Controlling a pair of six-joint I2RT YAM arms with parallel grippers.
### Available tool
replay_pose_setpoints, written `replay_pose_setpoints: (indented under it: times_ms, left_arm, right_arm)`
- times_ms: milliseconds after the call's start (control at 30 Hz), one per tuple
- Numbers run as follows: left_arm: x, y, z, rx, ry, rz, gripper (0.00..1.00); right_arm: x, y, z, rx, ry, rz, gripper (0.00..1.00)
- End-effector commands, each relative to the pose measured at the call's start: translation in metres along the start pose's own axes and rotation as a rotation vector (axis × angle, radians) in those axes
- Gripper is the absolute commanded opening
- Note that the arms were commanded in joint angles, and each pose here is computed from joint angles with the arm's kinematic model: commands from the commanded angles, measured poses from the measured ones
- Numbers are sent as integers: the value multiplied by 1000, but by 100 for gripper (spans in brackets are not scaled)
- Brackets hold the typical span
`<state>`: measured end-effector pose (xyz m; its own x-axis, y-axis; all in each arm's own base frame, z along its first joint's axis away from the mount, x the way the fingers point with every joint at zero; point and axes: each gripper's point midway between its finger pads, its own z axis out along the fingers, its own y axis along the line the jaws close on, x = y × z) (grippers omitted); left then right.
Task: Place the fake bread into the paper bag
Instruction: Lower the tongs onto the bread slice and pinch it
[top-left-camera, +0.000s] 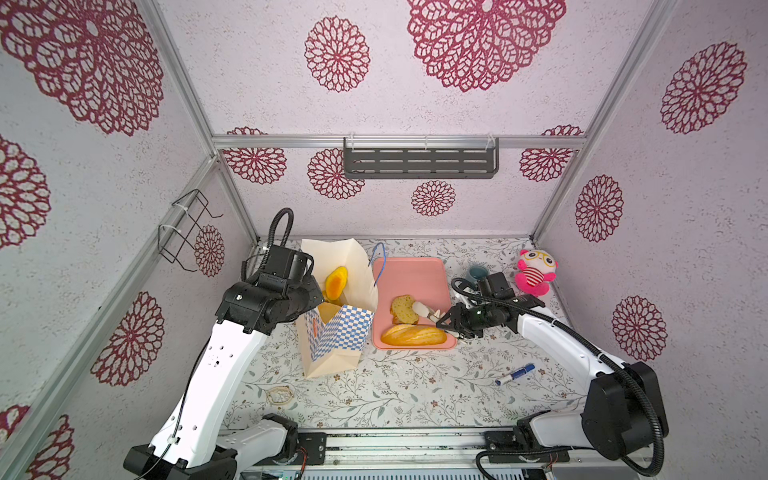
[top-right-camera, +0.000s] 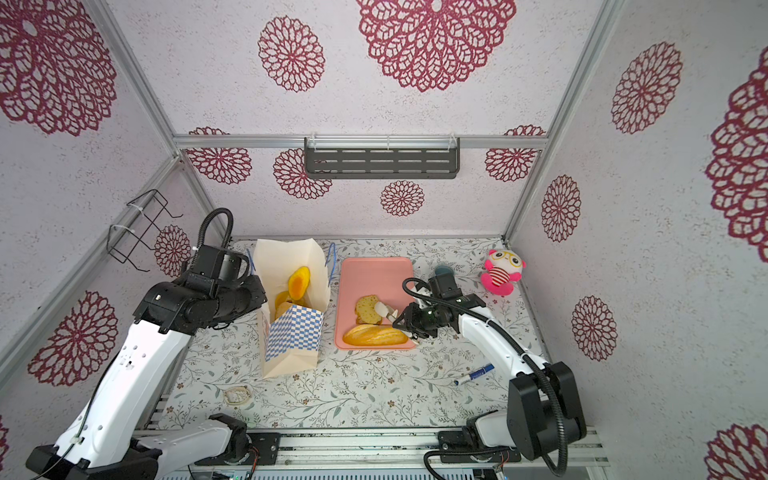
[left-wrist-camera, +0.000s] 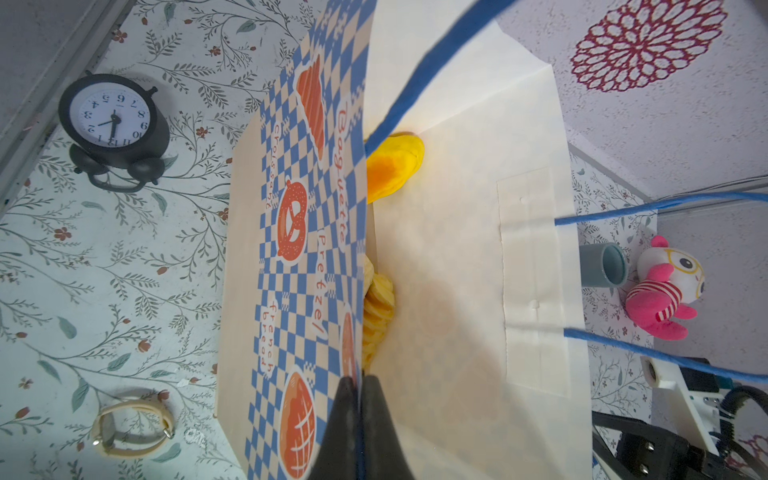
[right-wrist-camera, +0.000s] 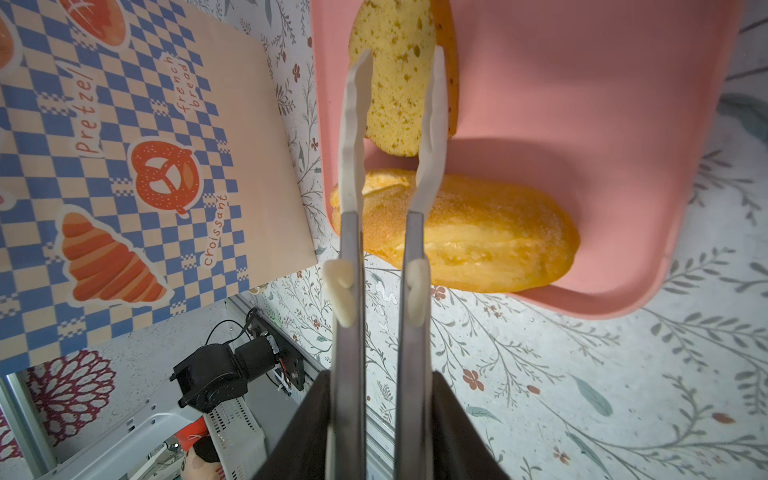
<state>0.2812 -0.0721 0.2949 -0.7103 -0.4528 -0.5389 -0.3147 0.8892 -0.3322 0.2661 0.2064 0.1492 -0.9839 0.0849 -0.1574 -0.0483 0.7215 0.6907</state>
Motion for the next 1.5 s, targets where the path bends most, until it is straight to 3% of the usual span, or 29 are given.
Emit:
replay_pose_setpoints:
  times_ms: [0,833,967,1233,1467]
  left_arm:
    - [-9,-2,-6,27,-51,-30,0]
    - [-12,-3,-7,24,-60,-29,0]
    - [-12,-2,-7,24,-62,-31,0]
    - [-13,-2,-9,24,-67,-34,0]
    - [-15,-4,-9,25,-69,-29,0]
  right_arm:
    - [-9,9,-5,-1,-18,-72,37]
    - [-18,-1,28,4,58,-89,33]
    - [-21,2,32,-6,61,-97,26]
    - [-32,14,28,-33,31,-109,1]
    - [-46,35,6,-47,-55,-144,0]
